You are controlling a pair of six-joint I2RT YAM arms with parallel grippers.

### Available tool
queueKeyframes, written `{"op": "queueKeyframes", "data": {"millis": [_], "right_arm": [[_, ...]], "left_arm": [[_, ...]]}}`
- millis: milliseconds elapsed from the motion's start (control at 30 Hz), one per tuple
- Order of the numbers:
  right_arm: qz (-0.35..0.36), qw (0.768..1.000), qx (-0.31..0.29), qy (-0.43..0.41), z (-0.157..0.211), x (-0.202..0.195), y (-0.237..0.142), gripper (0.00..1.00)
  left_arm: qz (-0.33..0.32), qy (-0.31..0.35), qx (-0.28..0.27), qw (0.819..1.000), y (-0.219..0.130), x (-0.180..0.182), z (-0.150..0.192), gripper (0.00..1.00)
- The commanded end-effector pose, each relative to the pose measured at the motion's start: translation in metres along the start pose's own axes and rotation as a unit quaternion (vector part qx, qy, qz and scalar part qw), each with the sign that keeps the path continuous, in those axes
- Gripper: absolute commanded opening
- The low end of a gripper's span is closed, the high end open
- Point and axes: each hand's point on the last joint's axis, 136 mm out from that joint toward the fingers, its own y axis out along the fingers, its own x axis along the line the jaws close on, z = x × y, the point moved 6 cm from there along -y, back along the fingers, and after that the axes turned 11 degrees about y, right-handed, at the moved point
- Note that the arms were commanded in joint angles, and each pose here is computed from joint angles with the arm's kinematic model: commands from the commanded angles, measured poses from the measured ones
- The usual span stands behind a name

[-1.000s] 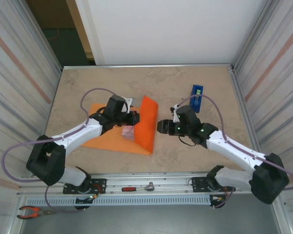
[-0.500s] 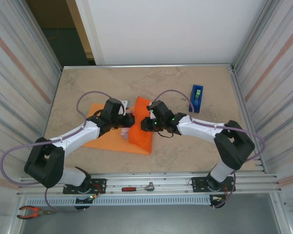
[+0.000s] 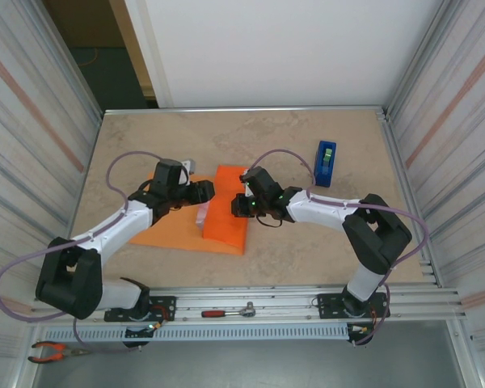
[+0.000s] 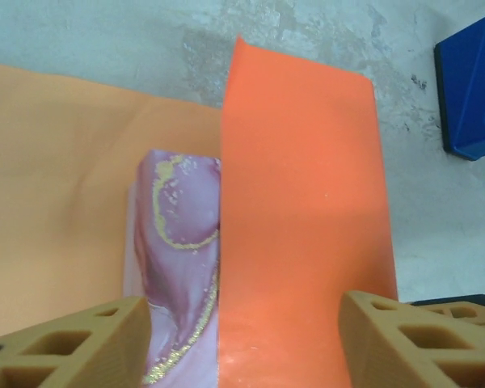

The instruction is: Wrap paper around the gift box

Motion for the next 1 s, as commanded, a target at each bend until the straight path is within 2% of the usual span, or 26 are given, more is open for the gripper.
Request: {"op": "queueKeyframes", "data": {"millis": [0, 133, 300, 500, 667, 867, 967], "right_arm": [[0.04, 0.999, 0.028, 0.011, 0.016, -0.021, 0.013, 0.06], [0.041, 0.999, 0.03, 0.012, 0.017, -0.022, 0.014, 0.06], [0.04, 0.999, 0.031, 0.01, 0.017, -0.022, 0.014, 0.05], [0.038, 0.999, 0.031, 0.006, 0.014, -0.02, 0.012, 0.05], [0.032, 0.999, 0.022, 0.015, 0.001, -0.024, 0.001, 0.06], [0.019, 0.999, -0.006, 0.036, -0.022, -0.034, -0.029, 0.08], [0.013, 0.999, -0.022, 0.039, -0.031, -0.035, -0.047, 0.1]], "left_arm": [[-0.002, 0.003, 0.006, 1.0, 0.002, 0.001, 0.0, 0.68], [0.014, 0.008, 0.021, 1.0, 0.015, 0.001, 0.003, 0.76], [0.01, 0.011, 0.045, 0.999, 0.027, 0.006, 0.014, 0.81], [0.017, 0.014, 0.065, 0.998, 0.037, -0.001, 0.033, 0.82], [0.007, -0.002, 0.077, 0.997, 0.044, -0.008, 0.054, 0.71], [-0.025, -0.022, 0.058, 0.998, 0.045, -0.026, 0.071, 0.59], [-0.038, -0.025, 0.049, 0.998, 0.047, -0.034, 0.072, 0.57]]}}
